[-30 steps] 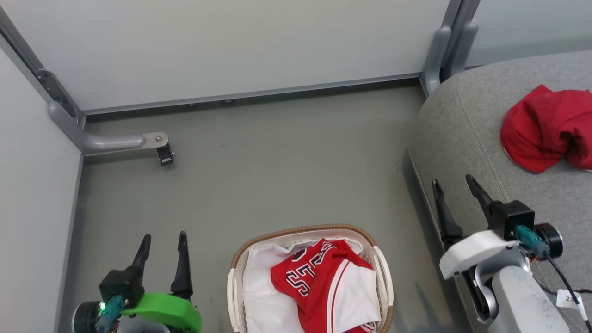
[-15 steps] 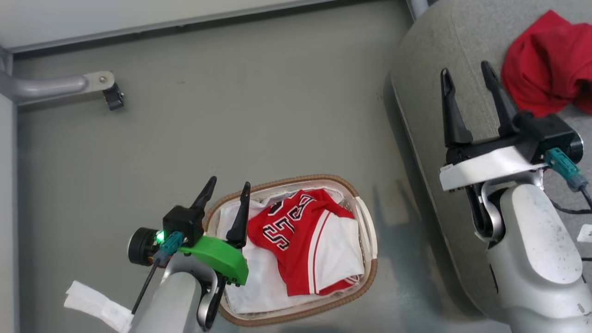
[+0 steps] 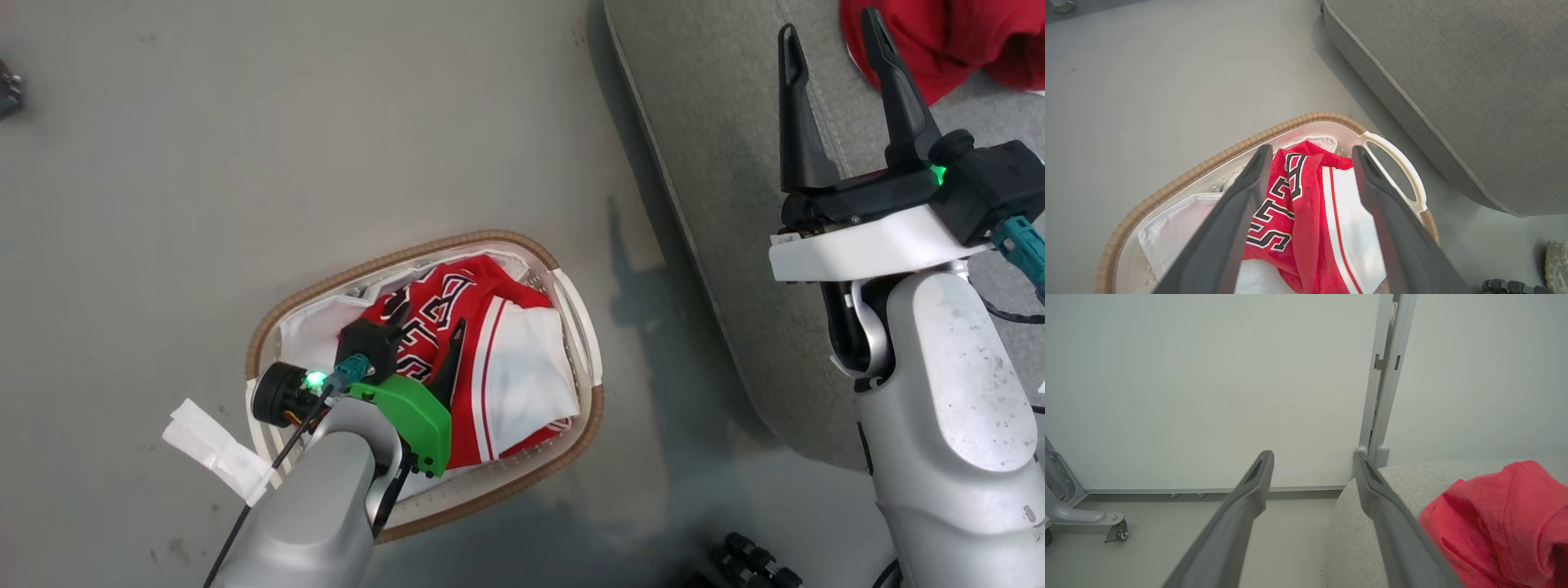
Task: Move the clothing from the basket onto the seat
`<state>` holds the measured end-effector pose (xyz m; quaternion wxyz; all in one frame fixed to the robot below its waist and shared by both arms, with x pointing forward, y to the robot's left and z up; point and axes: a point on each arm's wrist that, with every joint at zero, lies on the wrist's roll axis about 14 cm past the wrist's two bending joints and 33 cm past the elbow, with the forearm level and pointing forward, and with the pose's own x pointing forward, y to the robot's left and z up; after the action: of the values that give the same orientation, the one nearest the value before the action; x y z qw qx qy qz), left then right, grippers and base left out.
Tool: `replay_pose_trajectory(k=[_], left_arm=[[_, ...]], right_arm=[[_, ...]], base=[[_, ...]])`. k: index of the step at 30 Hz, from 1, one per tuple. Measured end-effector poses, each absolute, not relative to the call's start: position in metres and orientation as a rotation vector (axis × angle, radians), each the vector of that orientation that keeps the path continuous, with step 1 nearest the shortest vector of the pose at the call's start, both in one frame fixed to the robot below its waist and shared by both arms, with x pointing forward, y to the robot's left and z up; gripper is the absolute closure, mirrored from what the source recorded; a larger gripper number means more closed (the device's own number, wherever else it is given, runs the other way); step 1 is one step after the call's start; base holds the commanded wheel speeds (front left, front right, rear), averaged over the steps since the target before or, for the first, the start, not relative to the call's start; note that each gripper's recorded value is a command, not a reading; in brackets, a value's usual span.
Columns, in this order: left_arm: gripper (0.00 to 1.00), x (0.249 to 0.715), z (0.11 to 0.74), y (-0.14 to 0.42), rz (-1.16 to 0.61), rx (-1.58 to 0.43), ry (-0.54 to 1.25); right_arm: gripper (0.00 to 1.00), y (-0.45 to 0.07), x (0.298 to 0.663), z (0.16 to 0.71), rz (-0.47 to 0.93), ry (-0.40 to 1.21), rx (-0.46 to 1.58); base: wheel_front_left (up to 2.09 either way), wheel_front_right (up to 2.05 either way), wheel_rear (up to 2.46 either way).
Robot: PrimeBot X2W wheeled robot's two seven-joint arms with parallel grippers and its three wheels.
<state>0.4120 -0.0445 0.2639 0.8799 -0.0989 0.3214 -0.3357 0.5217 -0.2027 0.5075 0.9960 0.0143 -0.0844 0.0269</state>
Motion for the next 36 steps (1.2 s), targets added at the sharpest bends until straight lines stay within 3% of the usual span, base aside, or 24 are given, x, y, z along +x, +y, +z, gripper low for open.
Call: replay_pose_trajectory(k=[10, 27, 28, 29, 36], left_arm=[[0.0, 0.398, 0.186, -0.051, -0.757, -0.155, 0.878], [0.0, 0.393, 0.144, -0.069, -0.826, -0.138, 0.959], [0.39, 0.394, 0.145, -0.07, -0.827, -0.142, 0.955], [1.0, 0.395, 0.147, -0.072, -0.833, -0.145, 0.948], [1.0, 0.413, 0.16, -0.074, -0.816, -0.177, 0.888]], right_arm=[[0.0, -0.223, 0.53, 0.466, 0.013, -0.093, -0.005], [0.0, -0.235, 0.532, 0.417, -0.011, 0.005, -0.047], [0.0, -0.234, 0.532, 0.417, -0.009, 0.006, -0.048], [0.0, -0.233, 0.533, 0.416, -0.007, 0.006, -0.047], [0.0, -0.227, 0.534, 0.42, 0.01, 0.001, -0.038]], base=[[0.0, 0.0, 0.0], [0.0, 0.0, 0.0], [0.0, 0.0, 0.0], [0.0, 0.0, 0.0], [0.0, 0.0, 0.0]])
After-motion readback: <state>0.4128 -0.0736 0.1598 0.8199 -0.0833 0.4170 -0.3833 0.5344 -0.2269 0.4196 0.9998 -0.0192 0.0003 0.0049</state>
